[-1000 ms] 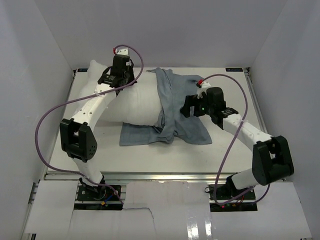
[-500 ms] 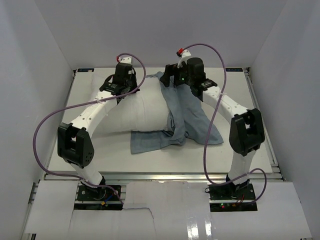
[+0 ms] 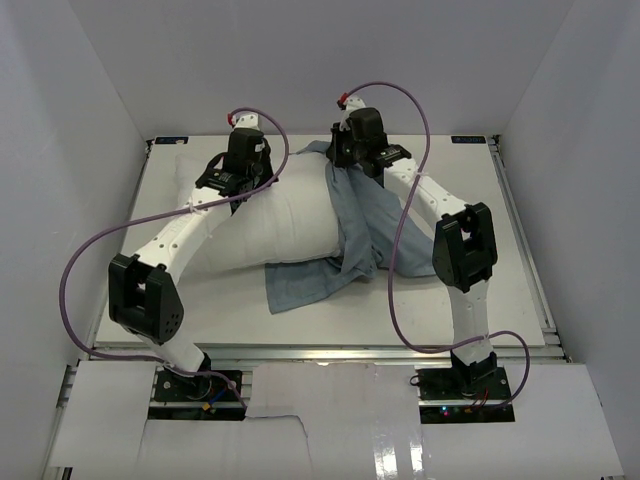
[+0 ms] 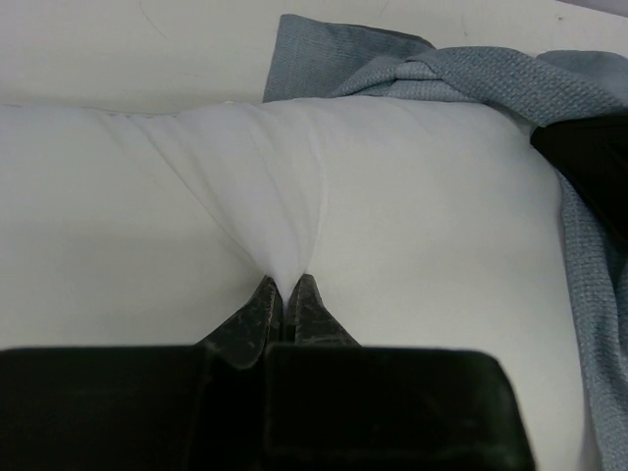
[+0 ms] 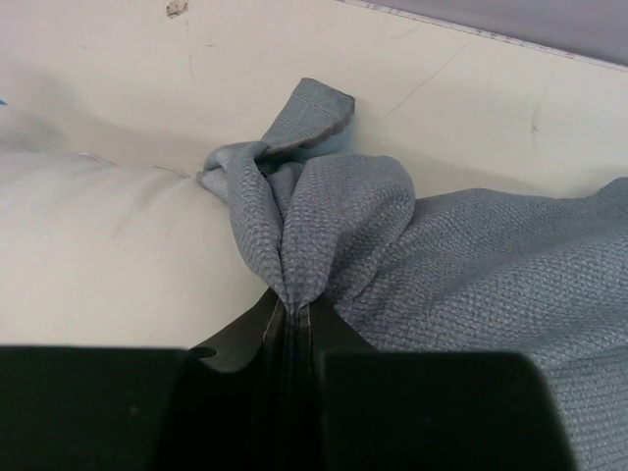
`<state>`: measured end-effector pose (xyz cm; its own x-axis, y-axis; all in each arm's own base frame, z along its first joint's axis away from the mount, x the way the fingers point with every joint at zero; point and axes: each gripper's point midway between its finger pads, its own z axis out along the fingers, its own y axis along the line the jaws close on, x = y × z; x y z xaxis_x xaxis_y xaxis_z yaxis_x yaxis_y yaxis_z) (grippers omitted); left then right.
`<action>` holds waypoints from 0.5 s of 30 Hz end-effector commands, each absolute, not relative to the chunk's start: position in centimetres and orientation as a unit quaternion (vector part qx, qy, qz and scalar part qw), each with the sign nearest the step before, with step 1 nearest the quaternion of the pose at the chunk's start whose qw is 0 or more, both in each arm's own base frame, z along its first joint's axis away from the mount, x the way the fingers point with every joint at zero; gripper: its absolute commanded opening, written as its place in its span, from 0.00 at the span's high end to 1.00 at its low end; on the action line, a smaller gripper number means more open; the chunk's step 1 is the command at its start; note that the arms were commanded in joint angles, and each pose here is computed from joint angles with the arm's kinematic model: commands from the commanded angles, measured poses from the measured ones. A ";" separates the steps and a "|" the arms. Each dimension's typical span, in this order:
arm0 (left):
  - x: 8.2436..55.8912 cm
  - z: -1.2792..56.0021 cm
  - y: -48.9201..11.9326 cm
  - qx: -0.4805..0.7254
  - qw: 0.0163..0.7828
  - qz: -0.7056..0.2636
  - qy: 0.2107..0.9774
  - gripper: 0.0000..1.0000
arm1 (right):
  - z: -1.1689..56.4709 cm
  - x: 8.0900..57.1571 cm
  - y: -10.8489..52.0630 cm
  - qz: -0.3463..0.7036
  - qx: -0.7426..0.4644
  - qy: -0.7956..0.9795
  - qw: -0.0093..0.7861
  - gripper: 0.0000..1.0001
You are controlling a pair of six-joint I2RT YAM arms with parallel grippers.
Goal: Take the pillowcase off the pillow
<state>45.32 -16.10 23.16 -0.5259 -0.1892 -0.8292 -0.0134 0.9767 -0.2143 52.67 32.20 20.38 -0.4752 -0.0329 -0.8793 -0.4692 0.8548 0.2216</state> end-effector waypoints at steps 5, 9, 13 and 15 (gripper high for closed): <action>43.6 31.0 -14.1 -0.093 0.563 -0.098 0.815 1.00 | 20.6 58.2 24.6 0.166 -0.036 0.838 0.519 0.92; 43.0 32.2 -14.3 -0.093 0.569 -0.114 0.809 1.00 | 19.1 59.7 21.3 0.158 0.008 0.845 0.511 0.92; 42.8 32.3 -14.0 -0.095 0.571 -0.111 0.808 1.00 | 18.0 61.0 17.9 0.148 0.051 0.848 0.506 0.92; 42.7 32.5 -13.7 -0.098 0.573 -0.107 0.806 1.00 | 17.5 61.4 16.8 0.142 0.065 0.851 0.502 0.92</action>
